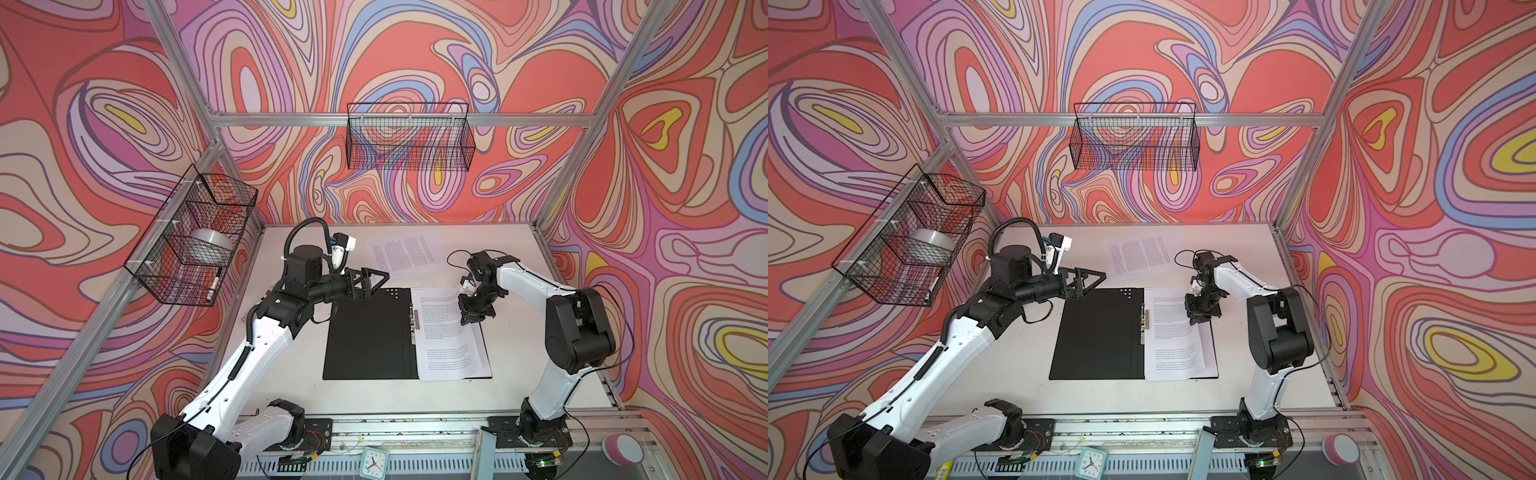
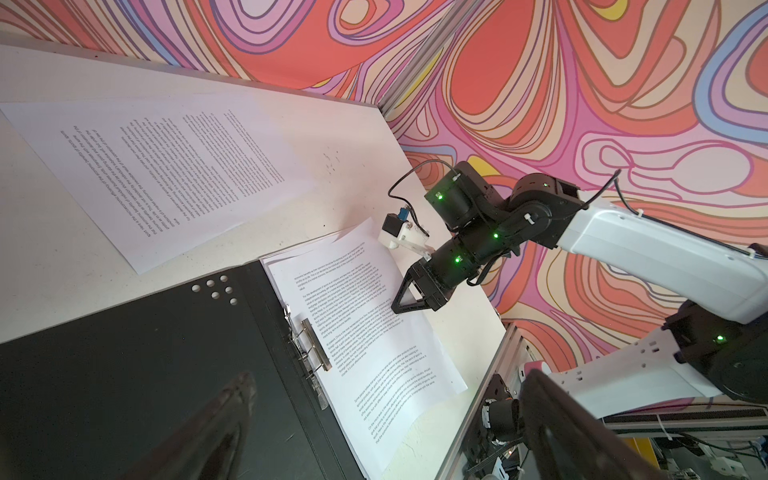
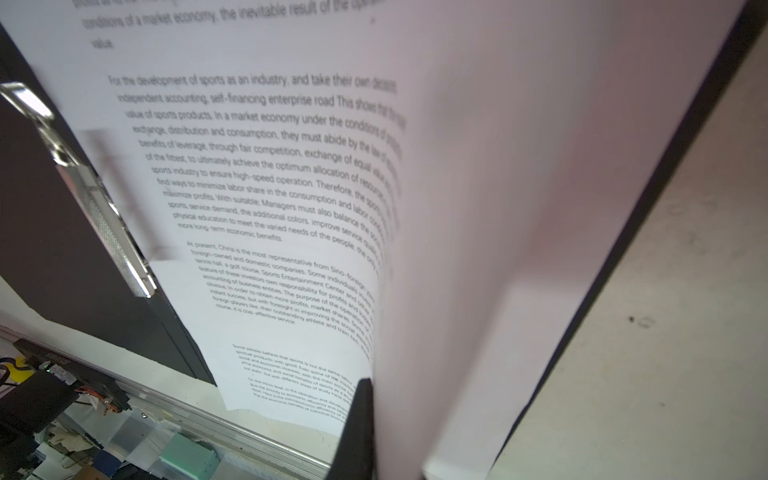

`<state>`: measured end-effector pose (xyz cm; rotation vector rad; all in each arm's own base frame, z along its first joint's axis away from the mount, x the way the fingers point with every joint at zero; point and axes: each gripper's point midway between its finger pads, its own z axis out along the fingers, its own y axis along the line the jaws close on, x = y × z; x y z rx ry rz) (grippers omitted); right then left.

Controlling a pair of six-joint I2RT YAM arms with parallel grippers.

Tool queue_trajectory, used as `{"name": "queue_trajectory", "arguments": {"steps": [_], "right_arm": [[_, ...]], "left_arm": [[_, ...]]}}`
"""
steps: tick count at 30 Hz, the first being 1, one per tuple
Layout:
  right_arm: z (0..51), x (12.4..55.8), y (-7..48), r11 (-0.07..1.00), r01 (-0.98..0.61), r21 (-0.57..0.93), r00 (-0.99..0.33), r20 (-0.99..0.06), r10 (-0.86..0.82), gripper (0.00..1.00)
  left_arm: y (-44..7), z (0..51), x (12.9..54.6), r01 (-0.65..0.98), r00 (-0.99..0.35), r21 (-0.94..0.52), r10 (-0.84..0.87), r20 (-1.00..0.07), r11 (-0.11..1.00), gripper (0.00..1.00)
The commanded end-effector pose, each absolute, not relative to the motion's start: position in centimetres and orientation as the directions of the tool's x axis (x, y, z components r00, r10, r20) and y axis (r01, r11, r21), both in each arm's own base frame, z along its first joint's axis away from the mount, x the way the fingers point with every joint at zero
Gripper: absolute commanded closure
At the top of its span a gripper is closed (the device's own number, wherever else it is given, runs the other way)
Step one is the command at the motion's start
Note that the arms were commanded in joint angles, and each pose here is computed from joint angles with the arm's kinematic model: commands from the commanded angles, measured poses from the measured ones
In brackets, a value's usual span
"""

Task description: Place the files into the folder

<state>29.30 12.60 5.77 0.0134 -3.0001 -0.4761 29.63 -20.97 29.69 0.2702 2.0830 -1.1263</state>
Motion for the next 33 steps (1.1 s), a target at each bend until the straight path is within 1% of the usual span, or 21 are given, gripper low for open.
{"name": "queue_trajectory", "arguments": {"steps": [1,11,27,30,33], "right_arm": [[6.35,29.72,12.76,0.944,0.012,0.33,-0.998,0.069,-0.012,1.0],[6.26,29.8,13.07,0.938,0.013,0.346,-0.998,0.069,-0.012,1.0],[6.05,29.85,12.8,0.943,0.016,0.332,-0.998,0.059,-0.004,1.0],[5.96,29.81,12.75,0.944,0.017,0.328,-0.998,0.06,-0.003,0.97],[5.83,29.79,12.57,0.948,0.017,0.319,-0.998,0.06,-0.002,0.91]], "left_arm": [[-21.21,29.52,29.79,0.506,-0.7,-0.636,-0.153,-0.697,0.583,0.0],[-21.24,29.3,29.88,0.502,-0.704,-0.638,-0.152,-0.694,0.584,0.0],[-21.26,29.22,29.91,0.499,-0.707,-0.639,-0.152,-0.691,0.585,0.0],[-21.24,29.14,29.96,0.498,-0.707,-0.638,-0.151,-0.691,0.588,0.0],[-21.25,29.13,29.96,0.498,-0.707,-0.638,-0.151,-0.691,0.587,0.0]]}}
